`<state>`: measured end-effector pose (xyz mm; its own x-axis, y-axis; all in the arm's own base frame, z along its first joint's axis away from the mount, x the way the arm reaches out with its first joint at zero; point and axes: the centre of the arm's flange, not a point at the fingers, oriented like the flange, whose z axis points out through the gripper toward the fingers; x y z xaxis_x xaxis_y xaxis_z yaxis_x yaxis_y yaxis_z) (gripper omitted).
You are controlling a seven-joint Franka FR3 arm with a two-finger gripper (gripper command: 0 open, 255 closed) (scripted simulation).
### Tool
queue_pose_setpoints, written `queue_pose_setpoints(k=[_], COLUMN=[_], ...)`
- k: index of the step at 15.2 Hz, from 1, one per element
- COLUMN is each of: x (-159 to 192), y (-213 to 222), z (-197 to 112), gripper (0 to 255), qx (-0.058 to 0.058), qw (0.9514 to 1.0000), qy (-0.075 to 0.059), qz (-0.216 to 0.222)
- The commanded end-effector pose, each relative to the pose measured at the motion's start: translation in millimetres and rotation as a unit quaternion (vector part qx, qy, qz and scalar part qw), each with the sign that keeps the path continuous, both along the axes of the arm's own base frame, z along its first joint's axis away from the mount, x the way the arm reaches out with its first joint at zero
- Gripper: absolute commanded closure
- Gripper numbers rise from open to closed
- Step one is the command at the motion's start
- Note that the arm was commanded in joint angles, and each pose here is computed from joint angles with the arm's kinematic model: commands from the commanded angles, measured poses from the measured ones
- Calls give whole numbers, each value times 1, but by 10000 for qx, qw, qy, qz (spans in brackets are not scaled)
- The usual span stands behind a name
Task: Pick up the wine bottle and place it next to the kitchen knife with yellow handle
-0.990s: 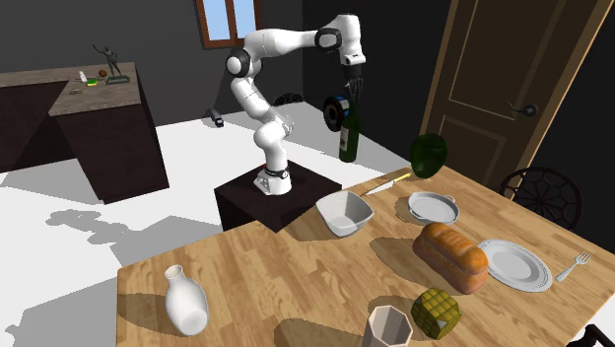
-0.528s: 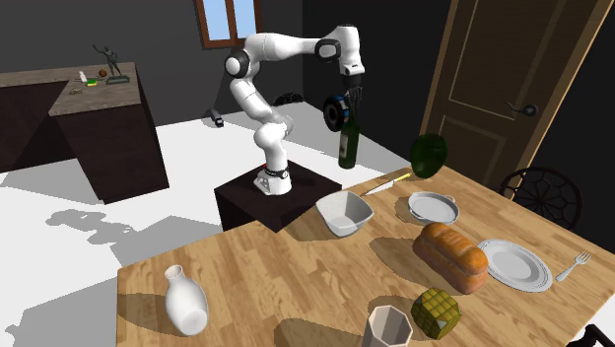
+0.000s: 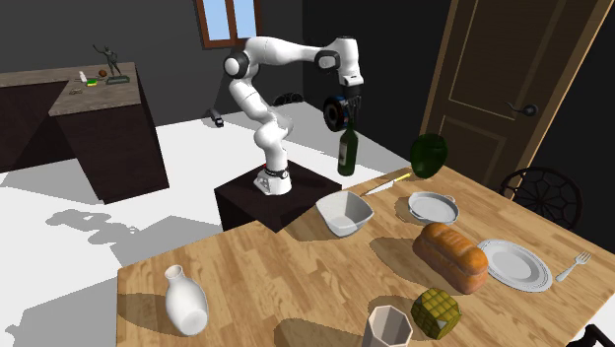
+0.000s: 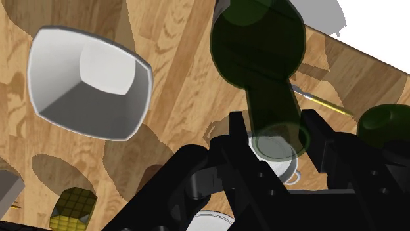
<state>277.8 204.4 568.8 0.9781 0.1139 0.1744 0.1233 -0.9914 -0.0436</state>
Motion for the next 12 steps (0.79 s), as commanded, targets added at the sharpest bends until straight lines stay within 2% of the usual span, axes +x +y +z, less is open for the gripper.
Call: queue_pose_setpoints(k=[1, 12], x=[0, 0], y=[0, 0], z=[-11, -69], gripper=[255, 255], qx=[2, 2], qw=[10000, 10000], qy=[-4, -4], qz=[0, 0])
